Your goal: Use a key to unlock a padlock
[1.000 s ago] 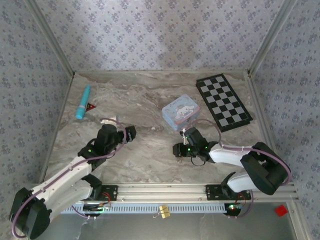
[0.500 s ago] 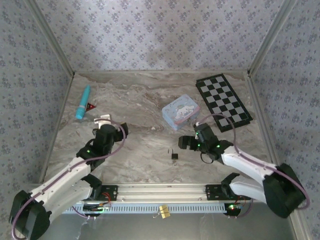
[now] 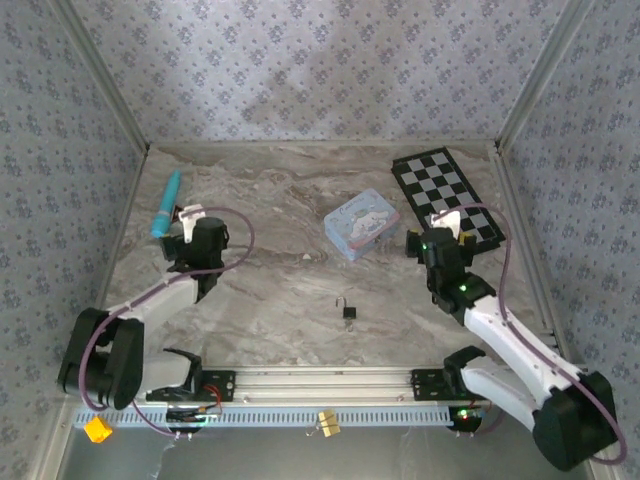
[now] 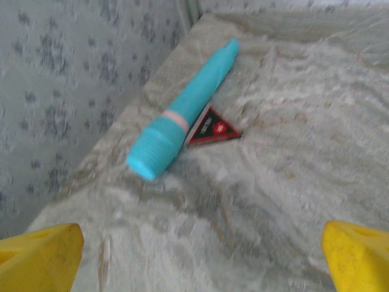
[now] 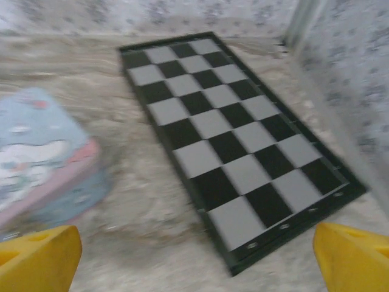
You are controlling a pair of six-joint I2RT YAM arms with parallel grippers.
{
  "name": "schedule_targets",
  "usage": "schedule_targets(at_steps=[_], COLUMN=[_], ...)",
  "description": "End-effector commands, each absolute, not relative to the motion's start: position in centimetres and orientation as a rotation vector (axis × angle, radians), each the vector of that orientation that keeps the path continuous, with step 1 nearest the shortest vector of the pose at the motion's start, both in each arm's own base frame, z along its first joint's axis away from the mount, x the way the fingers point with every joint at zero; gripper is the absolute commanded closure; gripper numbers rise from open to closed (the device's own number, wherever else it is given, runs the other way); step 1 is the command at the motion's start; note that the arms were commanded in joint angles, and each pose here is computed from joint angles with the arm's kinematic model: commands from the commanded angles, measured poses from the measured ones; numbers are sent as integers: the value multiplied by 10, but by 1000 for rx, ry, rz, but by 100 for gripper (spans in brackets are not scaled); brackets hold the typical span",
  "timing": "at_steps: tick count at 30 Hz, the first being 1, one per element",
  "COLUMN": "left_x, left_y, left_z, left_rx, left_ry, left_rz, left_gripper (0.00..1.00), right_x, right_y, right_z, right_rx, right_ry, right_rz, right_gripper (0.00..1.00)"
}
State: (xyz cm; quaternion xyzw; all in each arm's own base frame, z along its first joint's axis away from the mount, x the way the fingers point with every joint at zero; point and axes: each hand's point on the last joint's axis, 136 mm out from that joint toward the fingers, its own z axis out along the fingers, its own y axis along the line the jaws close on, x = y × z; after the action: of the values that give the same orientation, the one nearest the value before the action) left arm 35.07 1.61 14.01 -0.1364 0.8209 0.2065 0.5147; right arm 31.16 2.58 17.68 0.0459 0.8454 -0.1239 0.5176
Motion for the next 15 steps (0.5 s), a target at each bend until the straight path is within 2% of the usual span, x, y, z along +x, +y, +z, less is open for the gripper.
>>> schedule_targets(at_steps=[1,7,10,15], left_x=[370,375,375,381], left_y=[13,14,20,20], left_z=[154,123,121,112], left_rx=[-203,-155,-156,-143], left_ry=[1857,1898,1844,1859], left_rz=[466,375,392,309], left_gripper=[0,0,0,0], right_x=[328,354,358,365], right_y=[-4,-9,-5,11], right_z=[164,123,119,118], right_rx=[102,88,39,-59], right_ry=[2000,1946,1909,1857], right_rz=[-498,-418,-414,-224], right_gripper=[1,1,1,1])
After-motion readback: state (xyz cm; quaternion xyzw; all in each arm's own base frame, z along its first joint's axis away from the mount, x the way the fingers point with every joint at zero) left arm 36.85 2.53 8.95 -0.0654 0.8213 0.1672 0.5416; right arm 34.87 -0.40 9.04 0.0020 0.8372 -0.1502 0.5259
